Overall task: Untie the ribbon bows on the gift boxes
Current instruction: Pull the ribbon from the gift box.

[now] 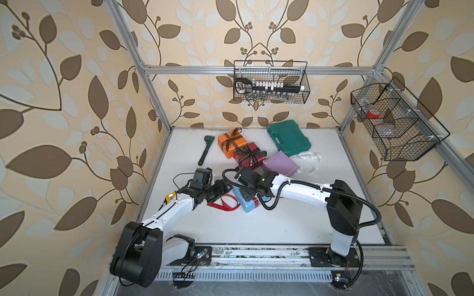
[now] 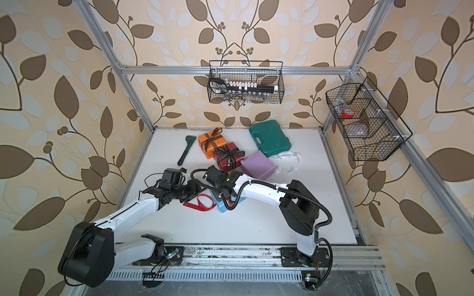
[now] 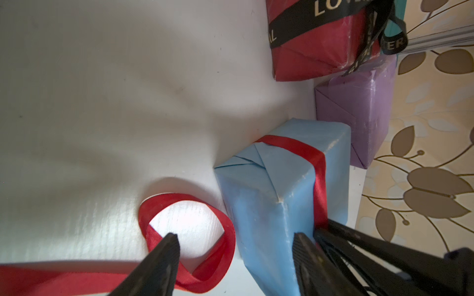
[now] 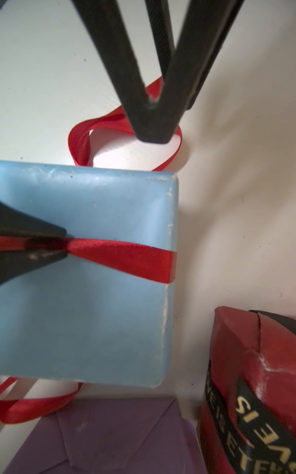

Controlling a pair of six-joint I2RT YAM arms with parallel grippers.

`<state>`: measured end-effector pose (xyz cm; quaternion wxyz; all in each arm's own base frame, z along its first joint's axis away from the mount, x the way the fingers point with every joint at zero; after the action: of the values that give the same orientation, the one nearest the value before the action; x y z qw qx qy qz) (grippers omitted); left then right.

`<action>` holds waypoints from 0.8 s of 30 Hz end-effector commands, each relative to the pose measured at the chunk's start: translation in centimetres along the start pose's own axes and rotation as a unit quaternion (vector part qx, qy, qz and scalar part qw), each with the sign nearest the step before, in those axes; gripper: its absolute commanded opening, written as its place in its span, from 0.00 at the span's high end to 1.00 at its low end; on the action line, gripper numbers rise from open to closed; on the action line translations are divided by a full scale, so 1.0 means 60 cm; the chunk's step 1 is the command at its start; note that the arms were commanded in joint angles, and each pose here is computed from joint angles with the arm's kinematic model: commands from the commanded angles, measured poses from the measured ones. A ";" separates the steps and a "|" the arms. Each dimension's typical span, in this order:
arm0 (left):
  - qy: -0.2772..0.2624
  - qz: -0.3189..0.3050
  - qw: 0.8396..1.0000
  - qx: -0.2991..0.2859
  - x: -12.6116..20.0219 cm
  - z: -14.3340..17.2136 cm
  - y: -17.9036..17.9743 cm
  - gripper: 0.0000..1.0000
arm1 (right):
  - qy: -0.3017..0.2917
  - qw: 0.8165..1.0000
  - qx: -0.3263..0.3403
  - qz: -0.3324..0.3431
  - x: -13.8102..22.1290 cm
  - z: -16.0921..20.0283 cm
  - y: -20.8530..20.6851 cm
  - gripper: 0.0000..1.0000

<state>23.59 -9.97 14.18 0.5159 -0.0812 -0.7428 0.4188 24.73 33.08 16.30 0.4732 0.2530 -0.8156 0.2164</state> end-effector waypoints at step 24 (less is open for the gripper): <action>0.038 0.053 0.996 -0.068 -0.002 0.011 -0.069 0.25 | -0.100 0.904 -0.164 -0.381 0.091 -0.074 -0.056 1.00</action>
<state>23.84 -12.30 16.21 0.5206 -0.1488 -0.7400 0.3989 27.68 31.69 21.76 0.4917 0.4453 -0.7402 -0.1097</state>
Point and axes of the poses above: each gripper's point midway between its finger pads, its own x axis back along the fingers, its own y axis along the line the jaws close on, z = x × y, the point moved 8 cm from there along x, back along the fingers, and after that the axes turned 8 degrees about x, right-handed, at the moved point
